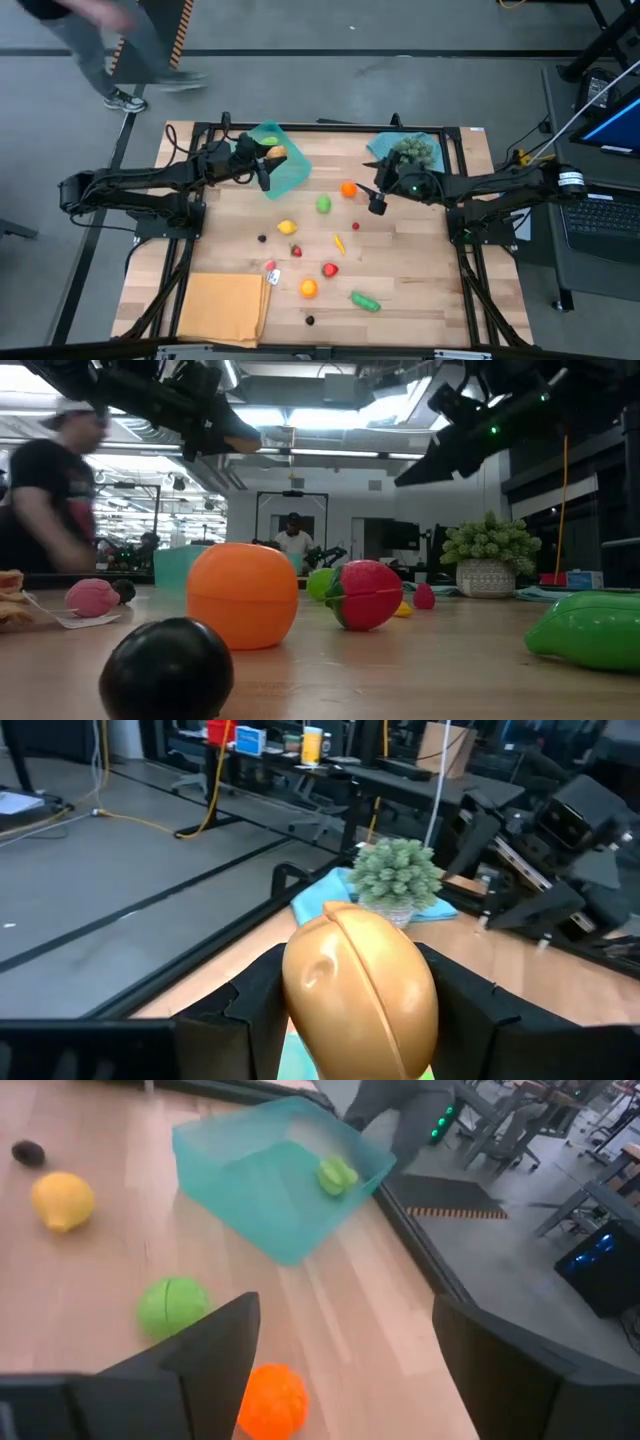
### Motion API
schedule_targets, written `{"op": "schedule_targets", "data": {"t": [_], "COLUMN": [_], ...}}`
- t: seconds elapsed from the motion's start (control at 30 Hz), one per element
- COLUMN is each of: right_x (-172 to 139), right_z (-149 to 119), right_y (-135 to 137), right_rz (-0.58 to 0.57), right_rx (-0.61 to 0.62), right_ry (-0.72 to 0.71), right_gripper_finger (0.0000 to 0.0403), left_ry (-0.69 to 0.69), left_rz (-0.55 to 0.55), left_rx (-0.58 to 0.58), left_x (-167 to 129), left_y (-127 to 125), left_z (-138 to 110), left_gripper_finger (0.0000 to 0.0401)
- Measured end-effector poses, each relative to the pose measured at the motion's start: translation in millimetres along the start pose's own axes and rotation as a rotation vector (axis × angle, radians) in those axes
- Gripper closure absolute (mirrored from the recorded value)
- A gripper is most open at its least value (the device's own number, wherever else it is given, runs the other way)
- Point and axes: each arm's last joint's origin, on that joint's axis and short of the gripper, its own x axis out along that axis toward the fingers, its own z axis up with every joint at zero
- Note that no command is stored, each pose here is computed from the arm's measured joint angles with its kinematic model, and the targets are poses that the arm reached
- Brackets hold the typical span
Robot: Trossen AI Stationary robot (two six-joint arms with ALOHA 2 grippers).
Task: Pick and placing Produce into tupperware
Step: Put the brown potato into the blue bin
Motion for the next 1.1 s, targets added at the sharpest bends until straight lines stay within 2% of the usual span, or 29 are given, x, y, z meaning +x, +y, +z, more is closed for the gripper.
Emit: {"op": "schedule_targets", "data": {"t": [0.37, 0.83, 1.1], "right_x": [1, 1, 1], "right_z": [0, 0, 7], "right_y": [2, 2, 1], "right_rz": [0.032, 0.031, 0.034], "right_rx": [0.074, 0.077, 0.132], "right_ry": [-0.027, -0.028, -0.092], "right_gripper_finger": [0.0104, 0.0104, 0.0104], "left_ry": [0.046, 0.080, 0.097], "left_rz": [0.056, 0.105, 0.124], "left_rx": [0.000, 0.000, 0.024], "left_x": [1, 1, 1], "left_y": [11, 20, 24], "left_z": [-3, -6, -7], "left_gripper_finger": [0.0228, 0.0228, 0.0228]}}
